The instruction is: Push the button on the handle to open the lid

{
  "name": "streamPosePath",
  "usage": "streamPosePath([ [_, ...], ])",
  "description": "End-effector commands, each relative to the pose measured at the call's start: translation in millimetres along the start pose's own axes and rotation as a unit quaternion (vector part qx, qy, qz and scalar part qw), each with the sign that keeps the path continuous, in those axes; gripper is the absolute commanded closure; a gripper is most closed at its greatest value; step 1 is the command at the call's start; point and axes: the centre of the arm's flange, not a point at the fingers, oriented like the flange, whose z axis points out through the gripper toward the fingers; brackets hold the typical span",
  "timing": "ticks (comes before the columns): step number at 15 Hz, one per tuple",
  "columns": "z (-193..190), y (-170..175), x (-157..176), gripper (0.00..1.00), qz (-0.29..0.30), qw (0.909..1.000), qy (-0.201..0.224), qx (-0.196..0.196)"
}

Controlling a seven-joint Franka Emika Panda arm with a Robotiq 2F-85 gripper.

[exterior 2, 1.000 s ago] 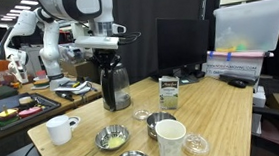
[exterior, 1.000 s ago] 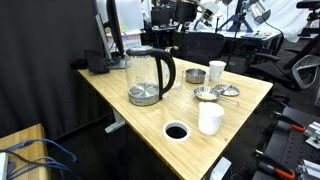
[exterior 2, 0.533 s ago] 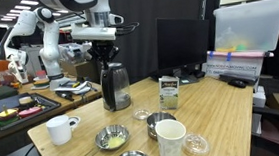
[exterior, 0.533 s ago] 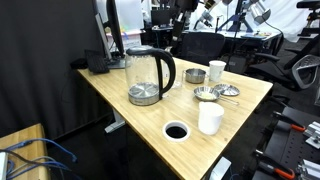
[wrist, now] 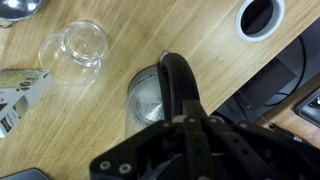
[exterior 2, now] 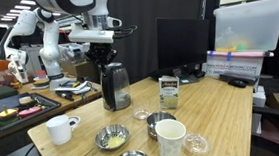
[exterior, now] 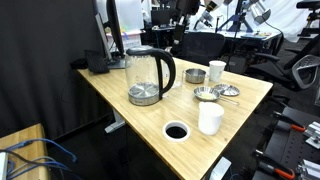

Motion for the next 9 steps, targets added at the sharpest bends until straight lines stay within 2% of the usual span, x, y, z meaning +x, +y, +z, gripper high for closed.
streamPosePath([
  [1,5,0,0,1.0,-0.007,0.9999,0.006,0.004],
  [9,20,-2,11,1.0,-0.012,0.9999,-0.001,0.009],
])
